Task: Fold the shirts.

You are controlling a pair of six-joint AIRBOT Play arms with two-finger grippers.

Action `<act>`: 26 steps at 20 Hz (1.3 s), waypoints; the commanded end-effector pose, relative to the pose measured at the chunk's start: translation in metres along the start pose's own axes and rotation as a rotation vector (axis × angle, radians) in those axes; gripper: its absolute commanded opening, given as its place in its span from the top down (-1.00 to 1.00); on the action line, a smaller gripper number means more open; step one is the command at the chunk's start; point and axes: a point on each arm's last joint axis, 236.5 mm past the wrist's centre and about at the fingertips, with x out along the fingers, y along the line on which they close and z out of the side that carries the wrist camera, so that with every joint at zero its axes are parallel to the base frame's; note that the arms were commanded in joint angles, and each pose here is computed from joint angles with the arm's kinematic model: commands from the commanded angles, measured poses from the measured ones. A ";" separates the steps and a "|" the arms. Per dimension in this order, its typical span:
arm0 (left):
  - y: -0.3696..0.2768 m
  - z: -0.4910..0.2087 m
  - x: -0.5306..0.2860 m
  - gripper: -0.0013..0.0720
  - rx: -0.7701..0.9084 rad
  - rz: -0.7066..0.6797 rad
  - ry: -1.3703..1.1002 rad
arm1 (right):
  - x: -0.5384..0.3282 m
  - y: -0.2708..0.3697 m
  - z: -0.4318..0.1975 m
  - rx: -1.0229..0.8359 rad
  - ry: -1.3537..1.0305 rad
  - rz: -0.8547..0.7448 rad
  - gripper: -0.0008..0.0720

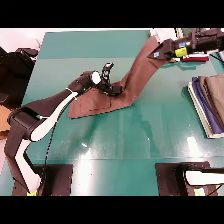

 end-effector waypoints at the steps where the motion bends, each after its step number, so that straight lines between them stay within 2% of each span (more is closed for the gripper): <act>1: 0.007 0.006 -0.013 0.90 -0.014 0.004 0.003 | 0.018 0.037 0.007 -0.046 -0.025 0.041 0.93; 5: 0.048 0.069 -0.111 0.90 -0.025 0.069 -0.166 | 0.051 0.077 0.007 -0.095 -0.044 0.096 0.93; 10: 0.119 0.125 -0.312 0.90 -0.049 0.263 -0.494 | 0.158 0.174 -0.016 -0.112 -0.044 0.368 0.93; 11: 0.128 0.127 -0.346 0.90 -0.055 0.297 -0.547 | 0.185 0.189 -0.023 -0.144 -0.046 0.390 0.77; 12: 0.133 0.127 -0.373 0.90 -0.065 0.317 -0.592 | 0.212 0.201 -0.029 -0.183 -0.051 0.403 0.11; 13: 0.136 0.125 -0.392 0.90 -0.074 0.331 -0.619 | 0.230 0.213 -0.035 -0.200 -0.043 0.423 -0.25; 15: 0.139 0.118 -0.408 0.90 -0.082 0.346 -0.626 | 0.244 0.221 -0.045 -0.251 -0.006 0.435 -0.25; 17: 0.137 0.110 -0.403 0.90 -0.041 0.357 -0.577 | 0.241 0.191 -0.053 -0.256 0.056 0.366 -0.19; 19: 0.127 0.106 -0.391 0.90 -0.004 0.348 -0.537 | 0.228 0.134 -0.059 -0.239 0.110 0.240 -0.19; 23: 0.091 0.105 -0.370 0.90 0.072 0.301 -0.509 | 0.178 -0.021 -0.085 -0.015 0.216 -0.075 -0.21; 24: 0.081 0.105 -0.365 0.90 0.104 0.291 -0.502 | 0.164 -0.054 -0.098 0.061 0.243 -0.115 -0.37; 25: 0.073 0.104 -0.360 0.90 0.125 0.280 -0.499 | 0.155 -0.079 -0.111 0.136 0.267 -0.129 -0.72; 26: 0.066 0.104 -0.357 0.90 0.139 0.271 -0.497 | 0.147 -0.099 -0.122 0.220 0.280 -0.132 -0.77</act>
